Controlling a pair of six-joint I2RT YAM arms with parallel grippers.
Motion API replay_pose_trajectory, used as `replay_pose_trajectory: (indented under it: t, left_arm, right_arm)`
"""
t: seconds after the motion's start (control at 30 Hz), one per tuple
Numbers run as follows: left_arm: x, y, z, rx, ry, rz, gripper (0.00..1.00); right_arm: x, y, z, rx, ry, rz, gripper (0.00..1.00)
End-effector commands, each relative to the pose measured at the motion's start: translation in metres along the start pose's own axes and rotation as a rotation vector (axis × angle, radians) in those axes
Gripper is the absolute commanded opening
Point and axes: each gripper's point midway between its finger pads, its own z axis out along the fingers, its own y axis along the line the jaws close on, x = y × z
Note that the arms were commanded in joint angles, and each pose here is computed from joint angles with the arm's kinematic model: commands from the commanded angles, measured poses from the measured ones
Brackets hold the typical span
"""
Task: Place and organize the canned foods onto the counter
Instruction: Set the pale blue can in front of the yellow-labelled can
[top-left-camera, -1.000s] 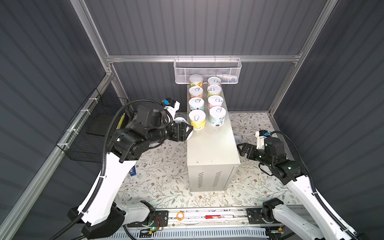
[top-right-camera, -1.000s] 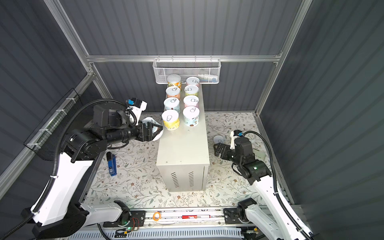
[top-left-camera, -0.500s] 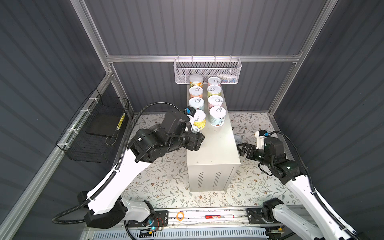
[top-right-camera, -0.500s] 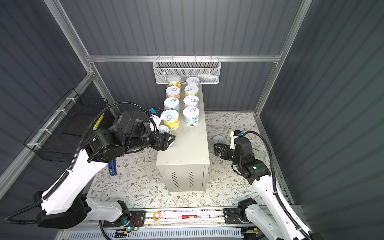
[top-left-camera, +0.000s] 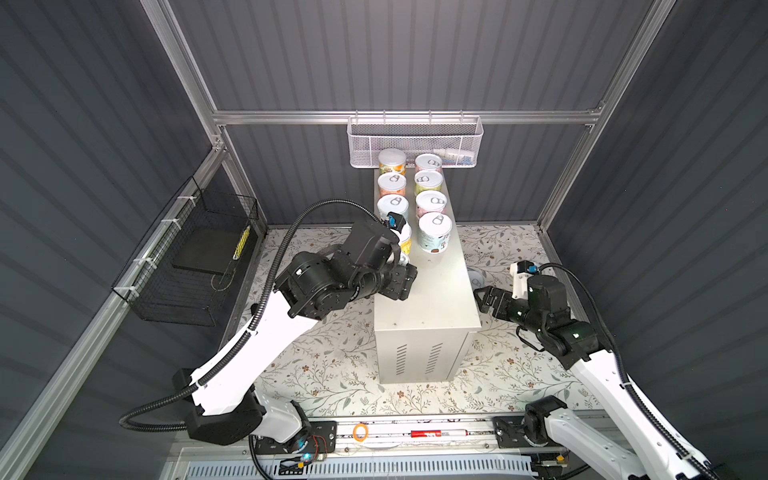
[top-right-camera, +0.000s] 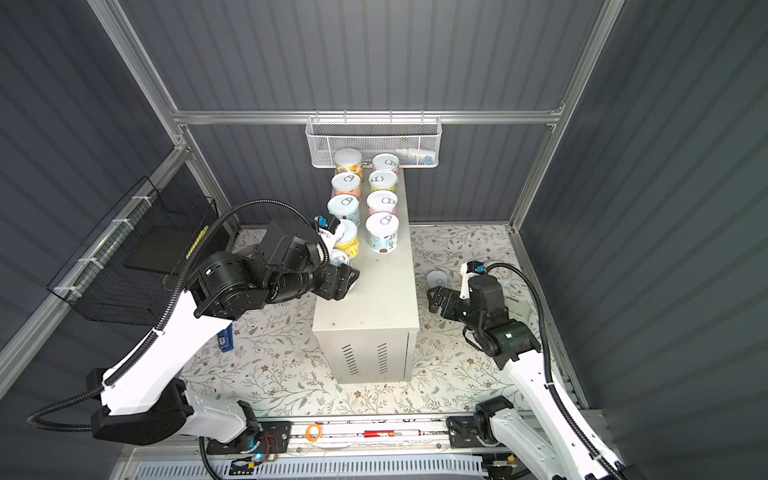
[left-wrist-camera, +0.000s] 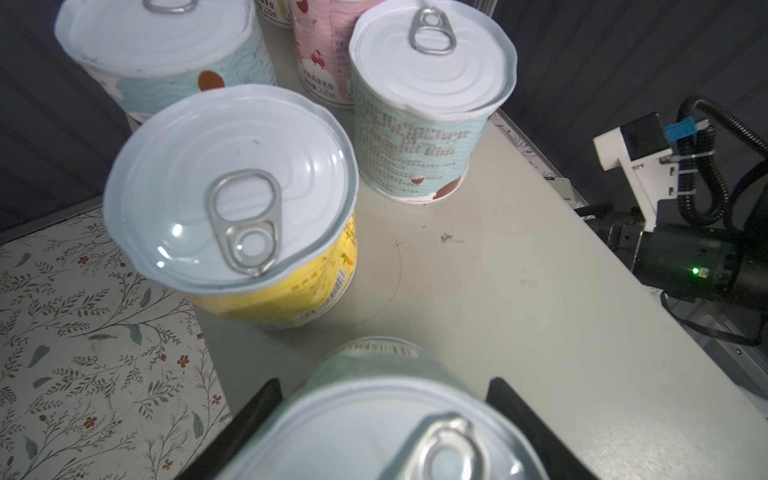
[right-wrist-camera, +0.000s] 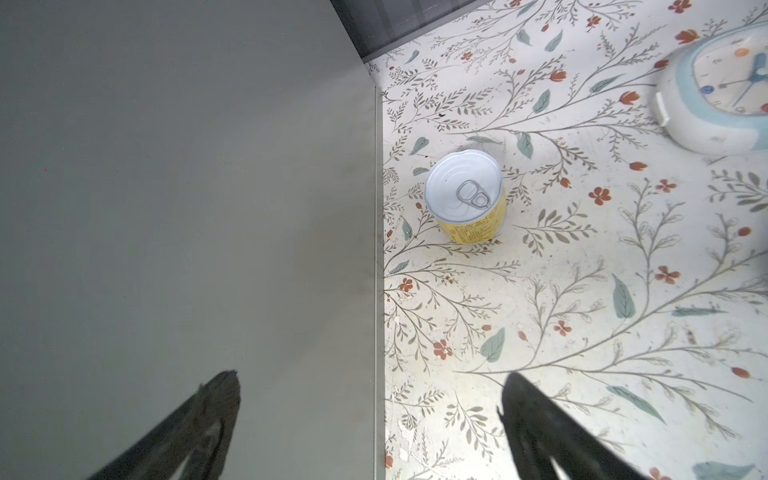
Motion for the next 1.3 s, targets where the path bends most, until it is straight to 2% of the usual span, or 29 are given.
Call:
replay_pose_trajectory:
  t: [0.0, 0.03, 0.07, 0.13, 0.2, 0.23, 0.33, 0.37, 0.4, 0.7, 1.27]
  left_arm:
    - [-0.006, 0.004, -0.007, -0.030, -0.019, 0.018, 0.07]
    - [-0.006, 0.004, -0.007, -0.029, -0.024, 0.017, 0.24]
    - [-0.007, 0.004, -0.008, -0.023, -0.030, 0.017, 0.31]
    - [-0.008, 0.004, -0.010, -0.021, -0.039, 0.019, 0.58]
    - [-0.008, 0.002, -0.011, -0.008, -0.043, 0.024, 0.72]
    - [-0.009, 0.000, -0.012, 0.005, -0.049, 0.027, 0.82]
    - [-0.012, -0.005, -0.013, 0.031, -0.067, 0.040, 0.89]
    - [-0.013, -0.006, -0.012, 0.034, -0.068, 0.043, 0.97]
    - [-0.014, -0.008, -0.013, 0.047, -0.070, 0.047, 0.99]
    - [-0.027, -0.018, -0.027, 0.116, -0.125, 0.062, 0.99]
    - [-0.038, 0.021, -0.082, -0.014, -0.263, 0.030, 0.99]
  right_arm:
    - [0.000, 0.000, 0.000, -0.010, -0.007, 0.003, 0.99]
    - [0.000, 0.000, 0.000, -0.009, -0.006, 0.003, 0.99]
    - [0.000, 0.000, 0.000, -0.009, -0.007, 0.005, 0.99]
    - [-0.001, 0.000, 0.000, -0.011, -0.006, 0.007, 0.99]
    - [0.000, 0.000, 0.001, -0.012, -0.003, 0.007, 0.99]
    - [0.000, 0.000, 0.001, -0.012, -0.002, 0.007, 0.99]
    - [0.000, 0.000, 0.002, -0.014, -0.003, 0.008, 0.99]
    - [0.000, 0.000, 0.002, -0.013, -0.001, 0.009, 0.99]
    - [0.000, 0.001, 0.002, -0.016, -0.002, 0.011, 0.99]
    - [-0.001, 0.001, 0.001, -0.016, -0.005, 0.008, 0.99]
    - [-0.005, 0.003, 0.000, -0.018, -0.007, 0.010, 0.99]
